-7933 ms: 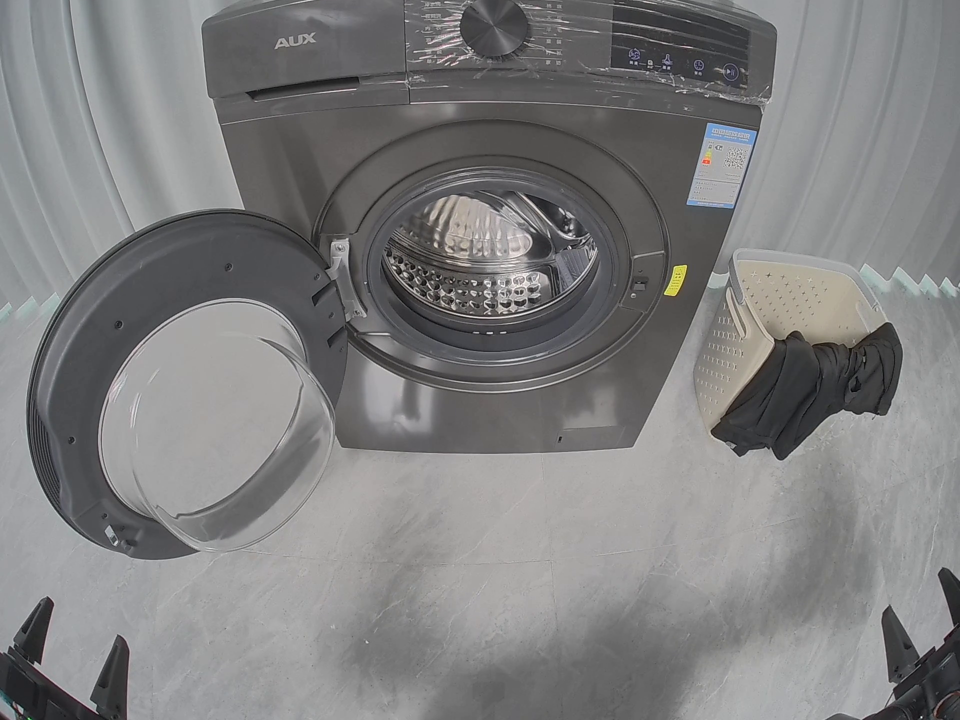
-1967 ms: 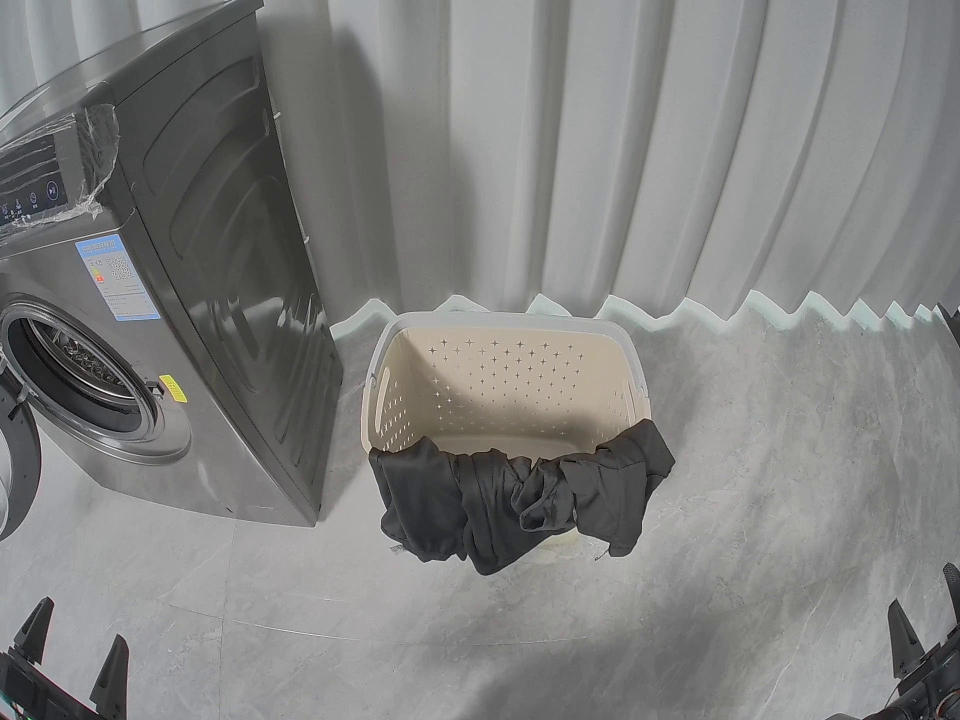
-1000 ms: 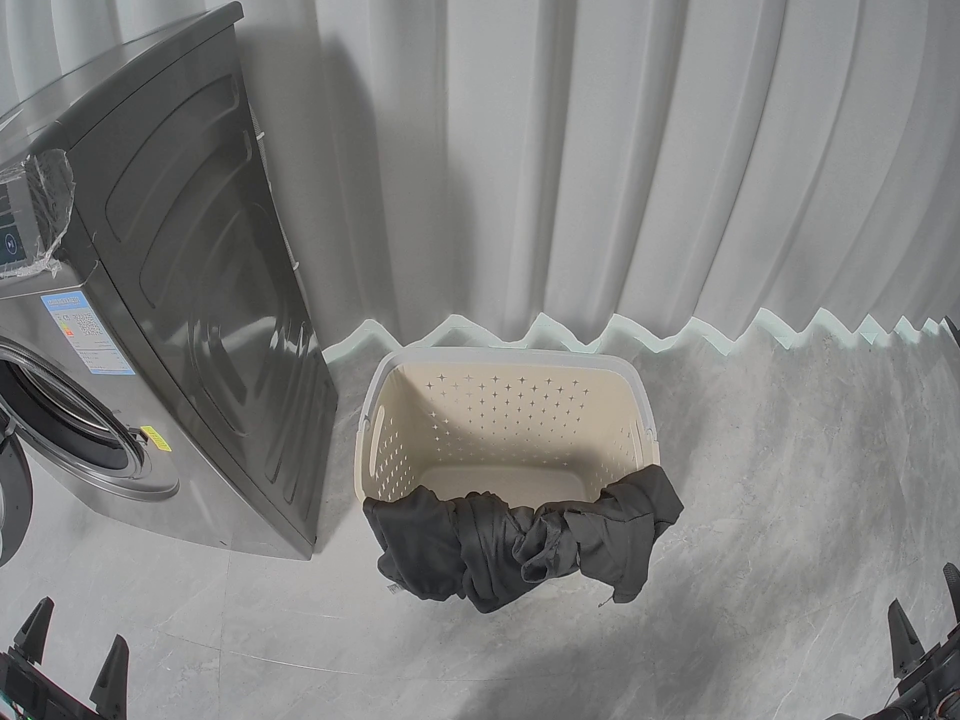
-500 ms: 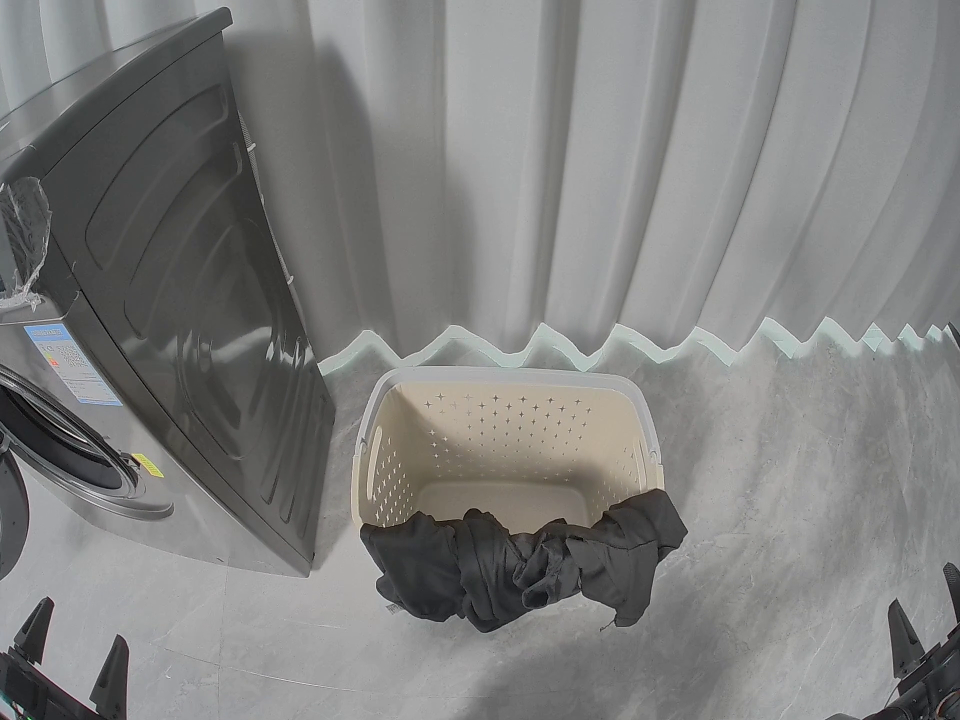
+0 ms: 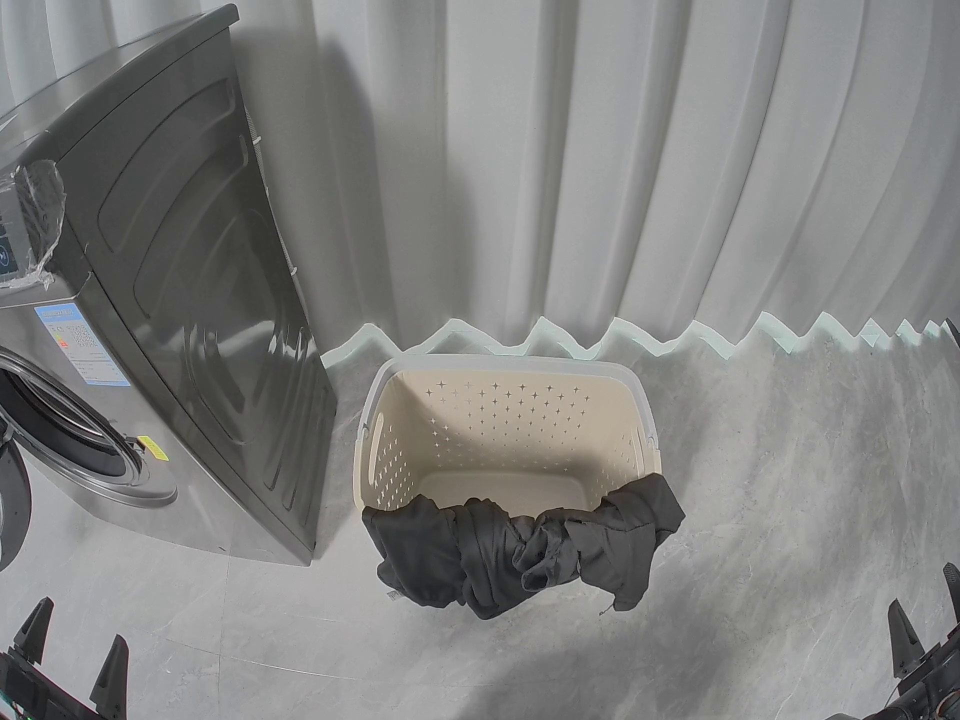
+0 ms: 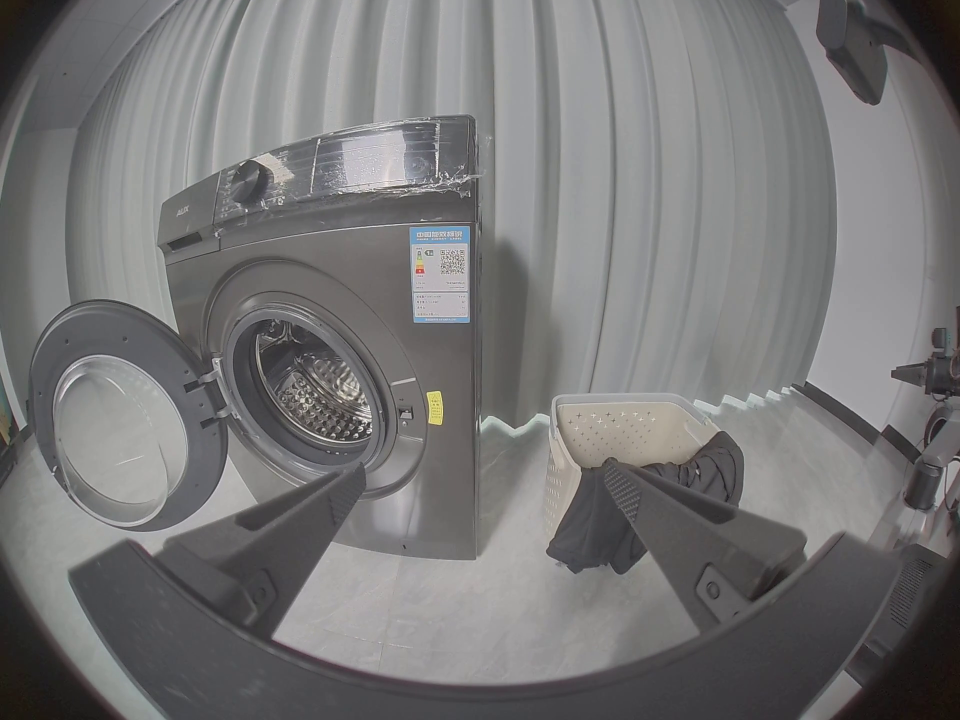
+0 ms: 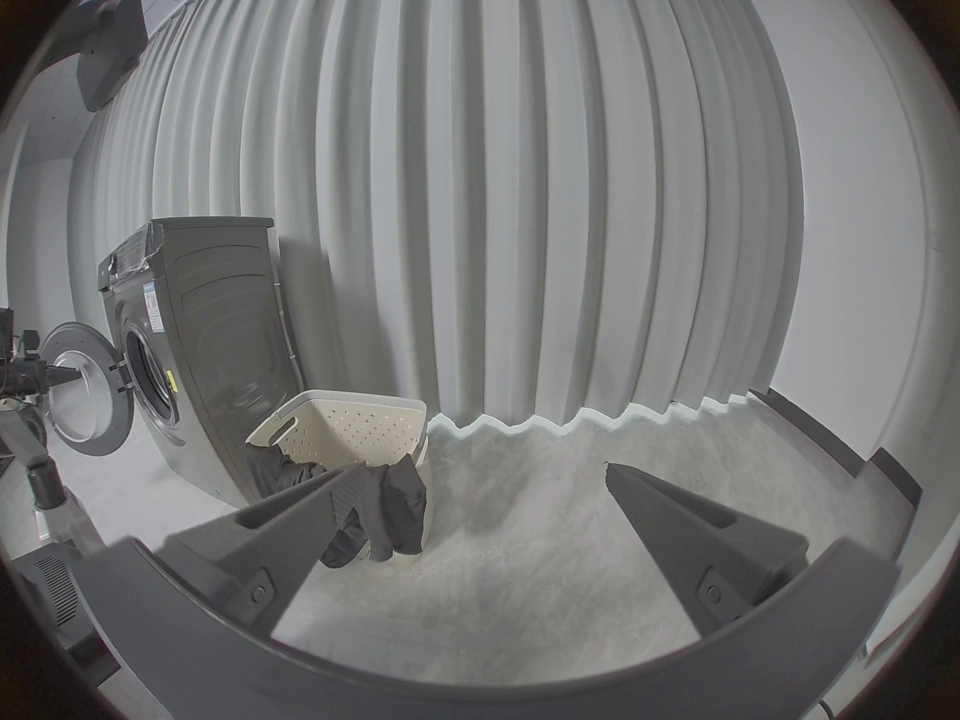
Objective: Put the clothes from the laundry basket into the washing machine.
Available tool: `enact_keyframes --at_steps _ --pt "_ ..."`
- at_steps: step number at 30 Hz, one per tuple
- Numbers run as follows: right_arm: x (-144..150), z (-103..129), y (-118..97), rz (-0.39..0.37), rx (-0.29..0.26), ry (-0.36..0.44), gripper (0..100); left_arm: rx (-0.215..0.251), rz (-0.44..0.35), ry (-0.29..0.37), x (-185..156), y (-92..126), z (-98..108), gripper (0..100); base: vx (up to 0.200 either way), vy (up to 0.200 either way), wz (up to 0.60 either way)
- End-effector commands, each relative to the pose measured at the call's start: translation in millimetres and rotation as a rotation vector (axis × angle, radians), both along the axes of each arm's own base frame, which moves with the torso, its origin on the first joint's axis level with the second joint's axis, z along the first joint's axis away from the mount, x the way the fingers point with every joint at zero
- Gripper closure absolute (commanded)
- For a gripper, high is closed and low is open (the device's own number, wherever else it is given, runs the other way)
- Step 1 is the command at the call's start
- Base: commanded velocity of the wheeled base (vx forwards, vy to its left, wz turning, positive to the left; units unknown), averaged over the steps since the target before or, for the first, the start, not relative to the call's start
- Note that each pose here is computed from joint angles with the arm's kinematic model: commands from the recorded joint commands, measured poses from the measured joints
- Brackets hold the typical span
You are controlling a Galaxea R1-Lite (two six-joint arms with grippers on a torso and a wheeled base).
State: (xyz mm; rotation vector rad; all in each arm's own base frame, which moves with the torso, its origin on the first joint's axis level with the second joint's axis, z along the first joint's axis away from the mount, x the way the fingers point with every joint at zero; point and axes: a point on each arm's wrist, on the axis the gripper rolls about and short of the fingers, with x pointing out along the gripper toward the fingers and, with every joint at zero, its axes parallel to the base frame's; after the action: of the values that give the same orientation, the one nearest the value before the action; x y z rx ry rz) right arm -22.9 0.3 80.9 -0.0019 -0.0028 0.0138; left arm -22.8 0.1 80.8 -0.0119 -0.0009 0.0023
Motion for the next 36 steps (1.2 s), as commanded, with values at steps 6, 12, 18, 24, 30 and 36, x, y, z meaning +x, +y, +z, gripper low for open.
enact_keyframes --at_steps 6,12,18,24,30,36 --pt "0 -5 0 0.000 0.003 0.004 0 -0.003 0.001 -0.001 0 0 -5 0 0.000 0.000 0.00" --pt "-13 42 0 0.022 0.001 -0.171 0 -0.003 -0.002 -0.001 0 0 -5 0 0.000 0.000 0.00" --pt "22 76 2 0.135 0.004 0.055 0 0.000 -0.001 -0.001 0 0 -5 0 0.000 0.000 0.00" --pt "77 76 7 0.200 0.006 0.340 0 -0.003 -0.002 -0.001 0 0 -5 0 0.000 0.000 0.00" --pt "133 82 21 0.264 0.068 0.413 0 -0.003 -0.002 -0.001 0 0 -5 0 0.000 0.000 0.00" --pt "153 75 34 0.313 0.059 0.474 0 -0.003 -0.002 -0.001 0 0 -5 0 0.000 0.000 0.00"
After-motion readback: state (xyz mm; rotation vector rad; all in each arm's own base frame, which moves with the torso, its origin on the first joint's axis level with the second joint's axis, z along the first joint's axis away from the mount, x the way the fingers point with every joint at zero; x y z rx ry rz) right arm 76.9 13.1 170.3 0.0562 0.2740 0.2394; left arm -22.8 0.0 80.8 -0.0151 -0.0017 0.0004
